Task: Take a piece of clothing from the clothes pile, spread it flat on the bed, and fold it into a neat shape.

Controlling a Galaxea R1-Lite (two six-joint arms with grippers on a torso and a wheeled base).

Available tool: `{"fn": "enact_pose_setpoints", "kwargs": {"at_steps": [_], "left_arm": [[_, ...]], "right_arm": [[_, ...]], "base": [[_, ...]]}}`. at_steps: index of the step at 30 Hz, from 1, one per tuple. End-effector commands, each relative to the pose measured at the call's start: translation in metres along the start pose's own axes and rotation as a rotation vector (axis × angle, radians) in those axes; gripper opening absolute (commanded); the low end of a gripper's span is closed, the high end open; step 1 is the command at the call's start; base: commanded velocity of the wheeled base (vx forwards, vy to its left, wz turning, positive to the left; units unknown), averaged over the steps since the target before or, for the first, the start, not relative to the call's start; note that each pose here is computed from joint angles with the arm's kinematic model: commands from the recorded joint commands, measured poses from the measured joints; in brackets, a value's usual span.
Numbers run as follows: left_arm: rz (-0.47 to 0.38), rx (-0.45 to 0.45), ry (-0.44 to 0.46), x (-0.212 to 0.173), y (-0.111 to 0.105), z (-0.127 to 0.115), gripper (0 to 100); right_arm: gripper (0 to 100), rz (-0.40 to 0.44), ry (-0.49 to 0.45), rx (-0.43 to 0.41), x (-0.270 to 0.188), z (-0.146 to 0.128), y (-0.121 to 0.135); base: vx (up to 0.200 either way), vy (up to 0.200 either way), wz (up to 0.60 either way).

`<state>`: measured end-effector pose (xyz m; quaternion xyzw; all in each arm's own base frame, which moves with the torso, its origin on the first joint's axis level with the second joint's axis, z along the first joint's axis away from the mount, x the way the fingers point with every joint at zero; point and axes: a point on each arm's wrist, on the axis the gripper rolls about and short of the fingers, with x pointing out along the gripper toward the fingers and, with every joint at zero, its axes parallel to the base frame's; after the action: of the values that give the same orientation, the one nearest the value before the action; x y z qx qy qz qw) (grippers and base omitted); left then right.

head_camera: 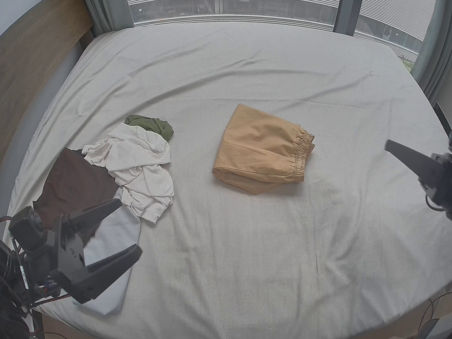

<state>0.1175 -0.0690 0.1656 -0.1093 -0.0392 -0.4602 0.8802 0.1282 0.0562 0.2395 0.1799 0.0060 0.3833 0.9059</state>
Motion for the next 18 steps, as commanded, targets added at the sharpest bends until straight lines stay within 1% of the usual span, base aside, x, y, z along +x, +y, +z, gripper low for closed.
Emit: {"fn": "enact_pose_setpoints", "kwargs": {"at_steps": [1, 4, 5, 7, 11, 15, 18], "left_arm": [[0.012, 0.047, -0.037, -0.046, -0.027, 0.006, 100], [0.022, 0.042, -0.026, -0.063, -0.035, 0.004, 100], [0.022, 0.042, -0.026, -0.063, -0.035, 0.004, 100], [0.054, 0.041, -0.022, -0.078, -0.042, 0.003, 100], [0.121, 0.035, -0.011, -0.093, -0.048, 0.002, 100], [0.133, 0.025, 0.007, -0.108, -0.057, -0.001, 100], [0.144, 0.013, 0.030, -0.116, -0.060, -0.006, 100]], "right_arm": [[100, -0.014, -0.108, -0.057, -0.077, -0.012, 0.030], [100, -0.041, -0.125, -0.067, -0.094, -0.015, 0.037], [100, -0.041, -0.125, -0.067, -0.094, -0.015, 0.037], [100, -0.074, -0.128, -0.070, -0.106, -0.019, 0.041], [100, -0.104, -0.147, -0.081, -0.119, -0.027, 0.045], [100, -0.127, -0.150, -0.083, -0.133, -0.045, 0.048], [100, -0.169, -0.147, -0.080, -0.143, -0.062, 0.049]], "base": [[0.000, 0.000, 0.00], [0.000, 0.000, 0.00], [0.000, 0.000, 0.00], [0.000, 0.000, 0.00], [0.000, 0.000, 0.00], [0.000, 0.000, 0.00], [0.000, 0.000, 0.00]]}}
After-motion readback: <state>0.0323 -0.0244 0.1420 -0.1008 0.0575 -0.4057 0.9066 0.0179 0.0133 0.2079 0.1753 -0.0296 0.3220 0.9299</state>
